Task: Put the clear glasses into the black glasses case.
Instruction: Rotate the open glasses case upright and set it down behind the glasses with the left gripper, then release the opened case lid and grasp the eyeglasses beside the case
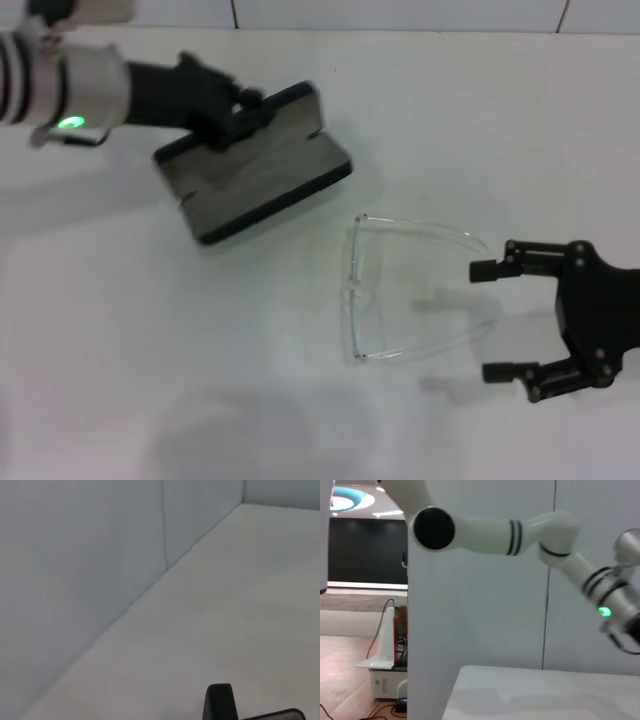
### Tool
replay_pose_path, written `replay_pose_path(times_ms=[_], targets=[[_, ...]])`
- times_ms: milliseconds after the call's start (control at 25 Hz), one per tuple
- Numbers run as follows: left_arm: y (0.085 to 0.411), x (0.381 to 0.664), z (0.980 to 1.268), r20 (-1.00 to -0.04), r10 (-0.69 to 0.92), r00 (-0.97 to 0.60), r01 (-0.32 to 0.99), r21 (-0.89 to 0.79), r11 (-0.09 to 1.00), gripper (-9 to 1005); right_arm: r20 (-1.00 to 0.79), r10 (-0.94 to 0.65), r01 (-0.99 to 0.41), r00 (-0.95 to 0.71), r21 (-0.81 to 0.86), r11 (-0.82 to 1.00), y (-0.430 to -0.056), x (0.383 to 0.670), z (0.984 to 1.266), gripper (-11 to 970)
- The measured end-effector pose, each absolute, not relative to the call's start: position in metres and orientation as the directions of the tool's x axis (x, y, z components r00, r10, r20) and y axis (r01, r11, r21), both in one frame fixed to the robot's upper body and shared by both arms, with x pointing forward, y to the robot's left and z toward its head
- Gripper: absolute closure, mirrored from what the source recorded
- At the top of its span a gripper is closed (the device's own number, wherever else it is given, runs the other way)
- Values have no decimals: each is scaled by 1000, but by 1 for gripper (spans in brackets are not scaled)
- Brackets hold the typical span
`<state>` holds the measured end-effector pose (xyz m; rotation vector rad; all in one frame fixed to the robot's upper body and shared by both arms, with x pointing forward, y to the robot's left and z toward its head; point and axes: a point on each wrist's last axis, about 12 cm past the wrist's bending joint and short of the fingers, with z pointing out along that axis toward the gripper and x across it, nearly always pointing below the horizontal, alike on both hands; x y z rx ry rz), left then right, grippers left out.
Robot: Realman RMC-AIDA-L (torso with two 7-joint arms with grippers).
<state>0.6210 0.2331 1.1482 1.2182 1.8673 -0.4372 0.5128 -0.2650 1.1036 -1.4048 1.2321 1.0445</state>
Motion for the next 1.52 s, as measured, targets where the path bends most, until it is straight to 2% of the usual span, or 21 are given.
replay_pose_path(times_ms=[240,440,600,680,1000,1160,1280,1400,1520], targets=[[174,640,1143,-708,706,18,904,313,292,788,-980,-168,-994,106,-102,-35,-260,504,1095,105],[128,632,1131,-609,777,162,921,376,104,778,-982,-164,-995,98,-95,-27,-259,501,1092,105],[111,622,1134,-634,745,207,935,351,39,769,-982,-164,-996,90,-89,-16,-261,498,1090,105],[109,620,1139,-654,727,209,937,347,43,765,-982,-165,-996,88,-87,-13,-262,498,1090,105],[121,619,1149,-732,668,132,943,301,143,748,-979,-178,-995,101,-101,-8,-258,505,1093,106],[131,616,1160,-813,574,103,946,259,197,569,-976,-185,-994,111,-112,-5,-255,510,1095,106],[155,608,1171,-908,414,59,948,181,263,451,-967,-205,-987,154,-158,5,-253,519,1101,106],[193,593,1170,-980,200,8,941,75,329,342,-942,-242,-972,231,-235,-10,-246,534,1118,106],[226,573,1154,-999,14,-30,920,-22,391,342,-873,-349,-941,340,-317,-122,-233,552,1146,105]])
